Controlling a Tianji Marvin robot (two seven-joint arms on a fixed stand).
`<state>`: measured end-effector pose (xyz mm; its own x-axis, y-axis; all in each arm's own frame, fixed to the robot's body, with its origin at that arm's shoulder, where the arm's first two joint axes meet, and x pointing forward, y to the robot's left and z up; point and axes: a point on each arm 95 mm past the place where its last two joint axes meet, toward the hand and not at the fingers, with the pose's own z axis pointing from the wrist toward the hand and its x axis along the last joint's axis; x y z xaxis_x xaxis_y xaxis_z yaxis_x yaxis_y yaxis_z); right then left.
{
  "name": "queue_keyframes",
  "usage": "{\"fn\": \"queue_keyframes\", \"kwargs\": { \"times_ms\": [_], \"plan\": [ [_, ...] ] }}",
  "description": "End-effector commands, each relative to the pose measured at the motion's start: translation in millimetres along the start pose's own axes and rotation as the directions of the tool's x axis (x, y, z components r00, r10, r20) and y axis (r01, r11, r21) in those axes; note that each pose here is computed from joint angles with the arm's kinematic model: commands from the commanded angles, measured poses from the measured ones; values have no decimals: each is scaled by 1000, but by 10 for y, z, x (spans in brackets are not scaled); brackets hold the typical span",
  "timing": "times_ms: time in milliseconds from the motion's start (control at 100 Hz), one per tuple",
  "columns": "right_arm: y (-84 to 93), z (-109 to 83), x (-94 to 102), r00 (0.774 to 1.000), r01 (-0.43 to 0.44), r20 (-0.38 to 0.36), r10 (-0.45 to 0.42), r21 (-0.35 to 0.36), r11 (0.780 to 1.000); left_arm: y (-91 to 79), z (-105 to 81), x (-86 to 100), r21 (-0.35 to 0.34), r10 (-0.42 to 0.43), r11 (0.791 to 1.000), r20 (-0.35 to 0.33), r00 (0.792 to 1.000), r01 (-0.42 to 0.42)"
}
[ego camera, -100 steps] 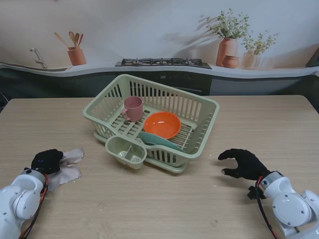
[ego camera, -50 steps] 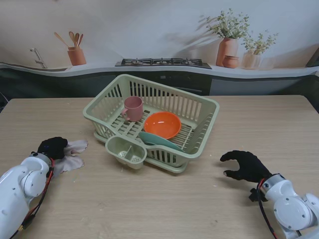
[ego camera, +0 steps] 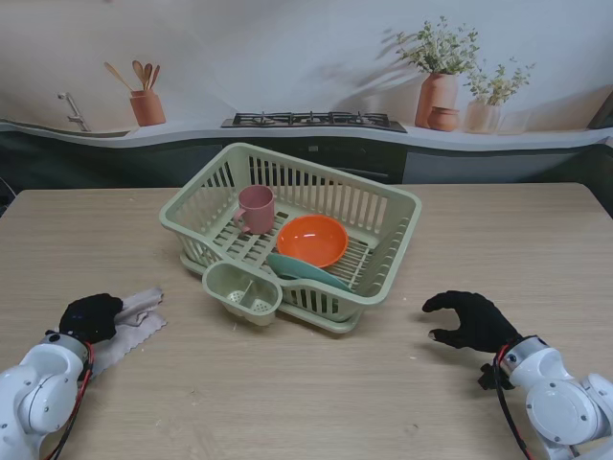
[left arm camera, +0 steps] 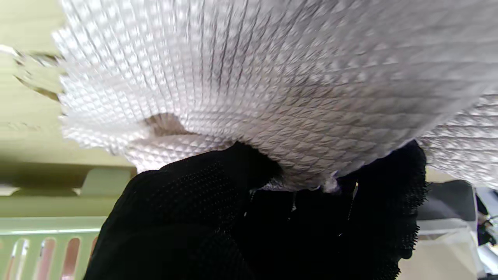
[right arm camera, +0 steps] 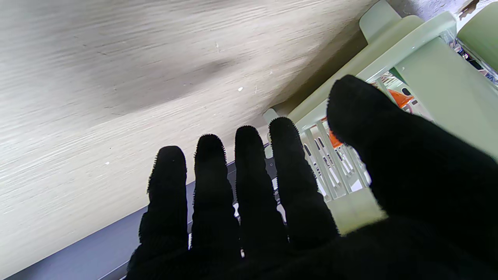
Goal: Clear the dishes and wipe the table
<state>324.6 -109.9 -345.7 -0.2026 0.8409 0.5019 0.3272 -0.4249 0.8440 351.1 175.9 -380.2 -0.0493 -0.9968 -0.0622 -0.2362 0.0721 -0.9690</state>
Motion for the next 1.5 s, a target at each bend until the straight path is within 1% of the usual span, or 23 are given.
{"fn": "queue_keyframes", "kwargs": {
  "times_ms": [0, 90, 160, 300, 470, 610, 790, 900, 990, 1110, 1220, 1320, 1390, 1490],
  "plan": [
    [-21, -13, 18, 1000, -1, -9, 1, 16, 1000, 280, -170, 12, -72, -11, 997, 10, 1000, 12],
    [-16, -8, 22, 1000, -2, -11, 2, 17, 1000, 290, -264, -7, -61, -1, 998, 11, 1000, 1],
    [-16, -6, 24, 1000, -3, -12, 3, 17, 1000, 283, -299, -17, -48, 5, 999, 5, 1000, -5],
    [-21, -7, 26, 1000, -6, -12, 6, 15, 1000, 255, -244, -38, -9, 4, 1000, -10, 1000, -4],
    [-33, -13, 49, 1000, -22, -17, 22, 3, 1000, 202, -17, -82, 23, -14, 1000, -15, 1000, 15],
    [-50, -16, 64, 999, -34, -30, 34, -9, 999, 112, 228, -137, 57, -29, 998, -22, 999, 30],
    [-65, -23, 63, 998, -39, -42, 38, -23, 999, 7, 513, -168, 77, -32, 996, -34, 999, 34],
    [-61, -23, 62, 998, -36, -51, 34, -27, 999, -33, 643, -173, 83, -36, 996, -38, 999, 39],
    [-55, -24, 65, 998, -36, -59, 34, -28, 999, -41, 696, -162, 74, -38, 996, -39, 999, 41],
    [-46, -26, 75, 997, -35, -68, 33, -30, 999, -15, 683, -132, 39, -41, 998, -32, 999, 42],
    [-42, -31, 78, 997, -39, -74, 37, -32, 999, 22, 608, -128, 27, -50, 998, -27, 998, 50],
    [-41, -41, 82, 996, -44, -80, 41, -34, 998, 47, 481, -122, 15, -55, 998, -22, 998, 55],
    [-40, -44, 83, 996, -46, -82, 43, -35, 998, 70, 365, -126, 13, -41, 999, -19, 999, 41],
    [-44, -46, 84, 995, -50, -84, 47, -35, 998, 111, 184, -135, 18, -46, 999, -10, 999, 46]
  ]
}}
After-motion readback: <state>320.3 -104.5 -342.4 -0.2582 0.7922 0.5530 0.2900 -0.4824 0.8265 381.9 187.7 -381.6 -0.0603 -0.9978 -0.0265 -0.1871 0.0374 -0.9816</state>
